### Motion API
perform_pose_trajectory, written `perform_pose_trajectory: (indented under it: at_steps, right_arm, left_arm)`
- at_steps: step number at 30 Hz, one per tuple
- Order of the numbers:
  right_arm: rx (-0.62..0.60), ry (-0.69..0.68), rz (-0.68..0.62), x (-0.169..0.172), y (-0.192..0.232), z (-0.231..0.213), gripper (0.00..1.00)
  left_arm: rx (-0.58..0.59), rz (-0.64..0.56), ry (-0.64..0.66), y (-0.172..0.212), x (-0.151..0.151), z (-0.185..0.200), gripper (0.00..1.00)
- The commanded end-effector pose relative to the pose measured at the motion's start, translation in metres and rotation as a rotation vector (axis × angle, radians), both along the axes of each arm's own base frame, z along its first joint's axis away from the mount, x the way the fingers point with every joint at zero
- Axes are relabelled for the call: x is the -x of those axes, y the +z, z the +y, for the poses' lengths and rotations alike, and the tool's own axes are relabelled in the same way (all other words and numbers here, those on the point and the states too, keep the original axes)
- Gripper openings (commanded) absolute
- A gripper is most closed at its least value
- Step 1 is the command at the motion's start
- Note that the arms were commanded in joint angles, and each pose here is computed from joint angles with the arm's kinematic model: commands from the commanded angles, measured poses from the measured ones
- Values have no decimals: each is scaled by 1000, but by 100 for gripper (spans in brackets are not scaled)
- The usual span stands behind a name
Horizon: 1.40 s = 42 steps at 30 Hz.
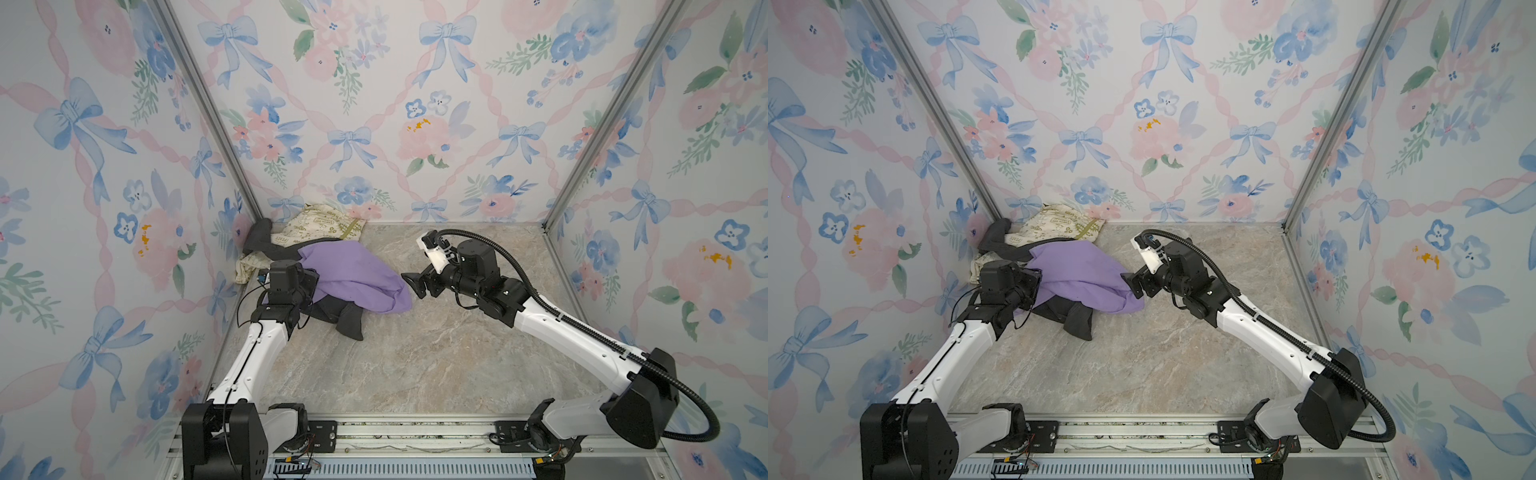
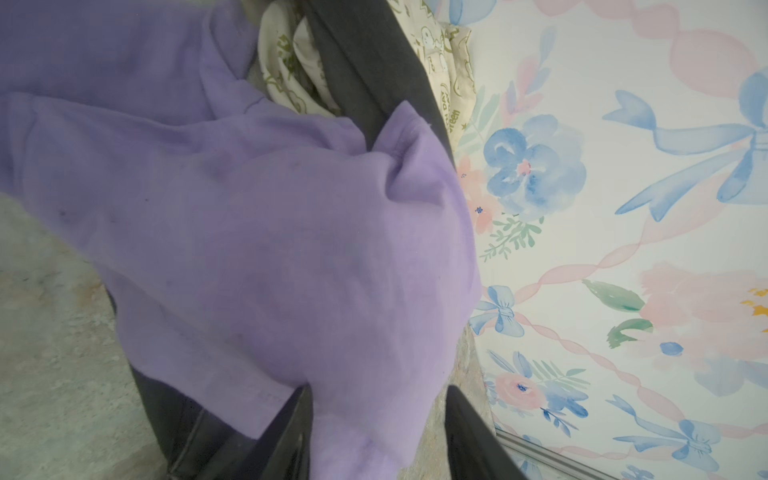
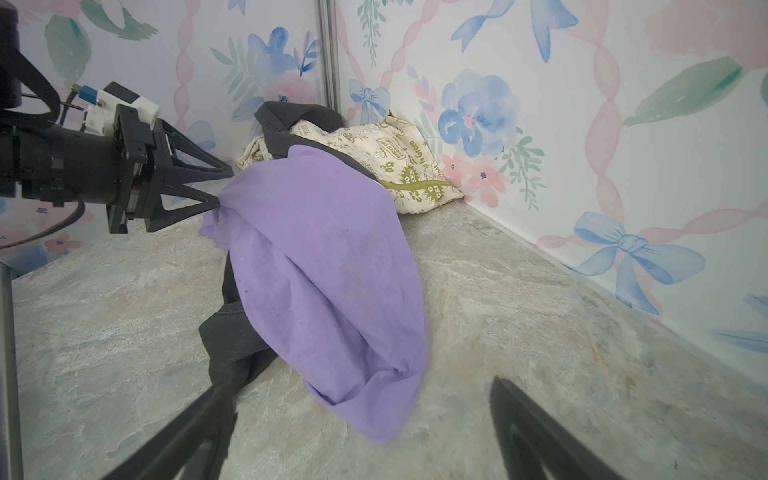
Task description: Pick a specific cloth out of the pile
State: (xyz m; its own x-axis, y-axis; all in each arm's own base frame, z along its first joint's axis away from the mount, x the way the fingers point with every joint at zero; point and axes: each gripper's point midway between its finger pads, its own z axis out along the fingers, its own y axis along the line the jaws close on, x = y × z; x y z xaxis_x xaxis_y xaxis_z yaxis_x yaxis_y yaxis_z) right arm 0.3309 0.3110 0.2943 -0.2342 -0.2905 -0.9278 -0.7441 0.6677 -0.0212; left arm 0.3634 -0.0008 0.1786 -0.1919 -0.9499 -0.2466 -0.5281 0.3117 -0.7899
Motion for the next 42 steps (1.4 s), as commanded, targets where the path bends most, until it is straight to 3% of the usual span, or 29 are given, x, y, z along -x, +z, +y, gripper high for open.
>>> perform_pose_trajectory:
  at_steps: [1, 10, 17, 26, 30, 35, 42]
  right_arm:
    - [-3, -1, 8, -2, -2, 0, 97]
    - [-3, -9, 13, -2, -3, -2, 97]
    - [1, -17, 21, -2, -4, -5, 97]
    - [13, -33, 13, -2, -3, -11, 97]
    - [12, -34, 12, -4, -2, -12, 97]
    - [9, -36, 9, -7, 0, -12, 97]
    - [-21, -67, 14, -14, 4, -18, 97]
  left_arm:
    - [27, 12, 64, -7, 9, 11, 57]
    - [29, 10, -10, -11, -18, 11, 56]
    - [26, -29, -47, 2, -46, 15, 41]
    - [-44, -140, -71, 54, -73, 22, 9]
    - [-90, -222, -105, 92, -85, 19, 3]
    - [-165, -330, -115, 145, -93, 14, 4]
    - [-210, -436, -192, 196, -107, -28, 3]
